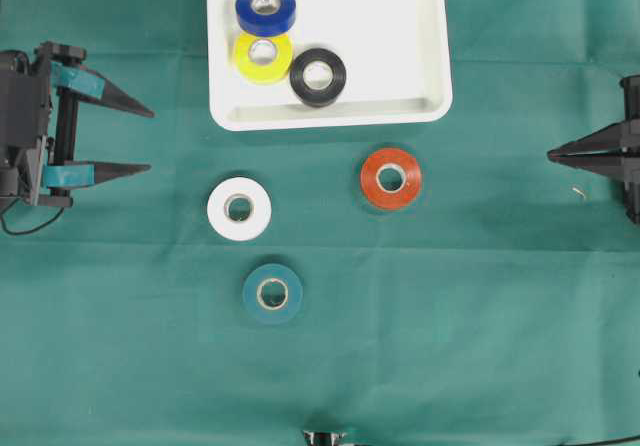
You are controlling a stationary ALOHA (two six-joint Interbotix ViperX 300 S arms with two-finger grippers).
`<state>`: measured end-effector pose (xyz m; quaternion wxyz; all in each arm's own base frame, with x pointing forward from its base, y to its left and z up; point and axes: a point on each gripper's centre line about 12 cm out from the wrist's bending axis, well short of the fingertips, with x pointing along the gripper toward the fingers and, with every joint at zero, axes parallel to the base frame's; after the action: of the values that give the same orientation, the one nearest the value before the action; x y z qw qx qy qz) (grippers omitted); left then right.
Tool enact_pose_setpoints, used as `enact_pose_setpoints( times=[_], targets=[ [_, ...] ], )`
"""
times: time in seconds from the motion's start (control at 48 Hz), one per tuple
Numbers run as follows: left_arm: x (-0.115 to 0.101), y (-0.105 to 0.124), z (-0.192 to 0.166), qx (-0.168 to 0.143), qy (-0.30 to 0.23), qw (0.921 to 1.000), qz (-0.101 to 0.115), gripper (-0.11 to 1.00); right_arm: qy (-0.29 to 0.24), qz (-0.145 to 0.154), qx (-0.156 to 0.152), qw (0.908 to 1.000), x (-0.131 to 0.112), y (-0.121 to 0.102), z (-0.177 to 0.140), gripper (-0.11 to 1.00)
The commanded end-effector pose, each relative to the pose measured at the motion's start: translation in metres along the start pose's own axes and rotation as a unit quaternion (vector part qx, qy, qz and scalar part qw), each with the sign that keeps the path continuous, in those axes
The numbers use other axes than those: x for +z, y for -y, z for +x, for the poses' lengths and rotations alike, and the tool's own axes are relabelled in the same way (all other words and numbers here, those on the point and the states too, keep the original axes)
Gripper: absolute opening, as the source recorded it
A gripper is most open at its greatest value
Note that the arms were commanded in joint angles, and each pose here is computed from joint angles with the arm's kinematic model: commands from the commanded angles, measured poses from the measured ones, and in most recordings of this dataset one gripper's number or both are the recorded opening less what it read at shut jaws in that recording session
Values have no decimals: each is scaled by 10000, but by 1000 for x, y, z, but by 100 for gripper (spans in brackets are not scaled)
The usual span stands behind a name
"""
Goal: Put the tape into the white case with the left arm.
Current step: 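Move the left gripper down past the white roll to the teal roll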
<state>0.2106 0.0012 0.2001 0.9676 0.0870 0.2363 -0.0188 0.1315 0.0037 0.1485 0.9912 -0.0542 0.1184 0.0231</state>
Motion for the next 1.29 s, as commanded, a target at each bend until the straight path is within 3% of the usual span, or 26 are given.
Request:
enact_pose_setpoints(
  times=[0.0, 0.541, 1.27],
  targets=[
    [9, 2, 3, -66, 90, 9999, 26, 74, -25, -19, 10, 10000, -2, 0, 0, -9],
    [25, 35, 52, -712, -451, 9957, 391, 74, -18, -19, 9, 10000, -1, 0, 0, -9],
    [52, 78, 124, -1205, -775, 9872, 695, 74, -25, -26, 10, 10000, -2, 0, 0, -9]
  ],
)
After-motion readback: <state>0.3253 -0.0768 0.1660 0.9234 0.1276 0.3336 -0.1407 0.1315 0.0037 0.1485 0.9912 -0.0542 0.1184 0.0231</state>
